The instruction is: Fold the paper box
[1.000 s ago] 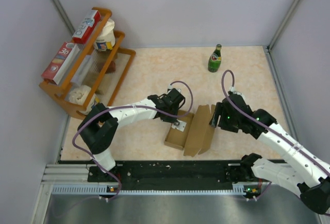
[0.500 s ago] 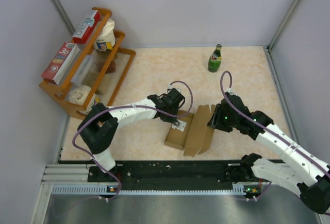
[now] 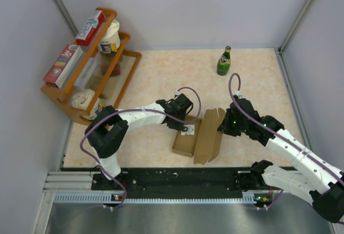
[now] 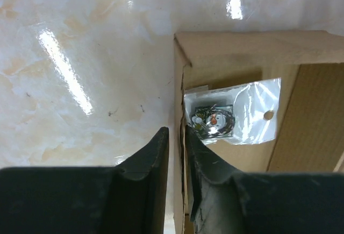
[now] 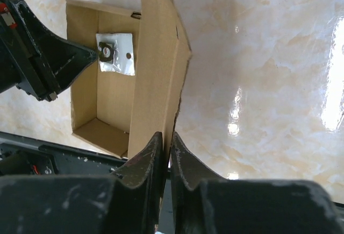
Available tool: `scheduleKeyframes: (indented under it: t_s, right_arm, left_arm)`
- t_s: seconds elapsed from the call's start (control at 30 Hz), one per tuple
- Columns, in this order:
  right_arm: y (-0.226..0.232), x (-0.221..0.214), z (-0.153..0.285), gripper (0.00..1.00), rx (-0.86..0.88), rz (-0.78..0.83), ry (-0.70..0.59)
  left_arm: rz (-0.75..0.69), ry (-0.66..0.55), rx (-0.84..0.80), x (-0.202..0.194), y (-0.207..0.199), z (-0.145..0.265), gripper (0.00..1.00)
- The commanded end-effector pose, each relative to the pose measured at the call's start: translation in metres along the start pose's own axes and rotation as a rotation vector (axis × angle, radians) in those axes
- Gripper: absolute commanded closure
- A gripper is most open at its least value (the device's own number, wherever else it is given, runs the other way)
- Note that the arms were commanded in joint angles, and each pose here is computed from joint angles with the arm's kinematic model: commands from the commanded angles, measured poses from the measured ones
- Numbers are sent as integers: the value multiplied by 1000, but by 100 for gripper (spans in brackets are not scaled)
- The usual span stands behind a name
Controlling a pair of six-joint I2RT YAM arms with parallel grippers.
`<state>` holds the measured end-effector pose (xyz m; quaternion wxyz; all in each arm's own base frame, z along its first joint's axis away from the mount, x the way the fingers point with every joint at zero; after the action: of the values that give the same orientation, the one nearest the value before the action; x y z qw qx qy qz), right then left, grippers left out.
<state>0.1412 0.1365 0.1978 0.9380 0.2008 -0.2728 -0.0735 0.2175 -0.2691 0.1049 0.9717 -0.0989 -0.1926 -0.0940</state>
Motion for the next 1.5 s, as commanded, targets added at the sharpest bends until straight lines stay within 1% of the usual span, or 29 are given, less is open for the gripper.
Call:
scheduleKeyframes:
  t_s: [0.0, 0.03, 0.2, 0.33, 0.47, 0.6, 0.7, 0.8, 1.0, 1.1, 1.2, 1.27, 1.4, 1.47]
  right_arm:
    - [3, 4, 0, 93, 16, 27, -35]
    - [3, 5, 0, 94, 14, 28, -39]
    - [4, 7, 2, 96, 14, 54, -43]
    - [6, 11, 3, 96, 5, 82, -38]
    - [4, 15, 4, 96, -34, 130, -31]
    - [5, 21, 5, 97, -69, 182, -25]
    - [8, 29, 7, 98, -82, 224, -32]
    - [12, 39, 10, 100, -83, 308, -48]
    - [22, 65, 16, 100, -103, 479, -105]
    - [30, 76, 13, 100, -104, 557, -101]
    - [38, 88, 4, 100, -94, 648, -102]
    - [45, 95, -2, 100, -73, 702, -105]
    - [57, 109, -13, 100, -58, 803, -93]
    - [61, 116, -16, 100, -43, 887, -92]
  left_arm:
    - [3, -26, -32, 7, -3, 7, 74]
    - [5, -32, -39, 9, -4, 9, 71]
    - [6, -78, -80, 22, -11, 31, 66]
    - [-9, -106, -86, 31, -14, 48, 64]
    - [-19, -103, -82, 31, -11, 54, 63]
    - [-18, -102, -119, 29, -13, 60, 63]
    - [-22, -132, -150, 32, -14, 74, 62]
    - [-31, -176, -181, 38, -15, 92, 62]
    - [-87, -276, -256, 46, -7, 124, 61]
    - [-89, -316, -258, 46, 5, 129, 61]
    - [-62, -348, -263, 49, 22, 132, 60]
    - [-53, -345, -304, 47, 28, 135, 60]
    - [-33, -359, -307, 47, 42, 138, 61]
    - [-33, -364, -304, 47, 46, 139, 62]
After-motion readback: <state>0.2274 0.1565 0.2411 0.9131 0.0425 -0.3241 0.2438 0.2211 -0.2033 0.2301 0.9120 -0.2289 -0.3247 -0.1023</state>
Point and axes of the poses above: each gripper's point midway between its finger pads, its own z axis back along the fingers, its own y axis along the line the jaws close on, x = y × z, the point moved 8 cm from there along z, back along the fingers, and after that the axes turned 2 degrees about z, right-handed, at the moved point
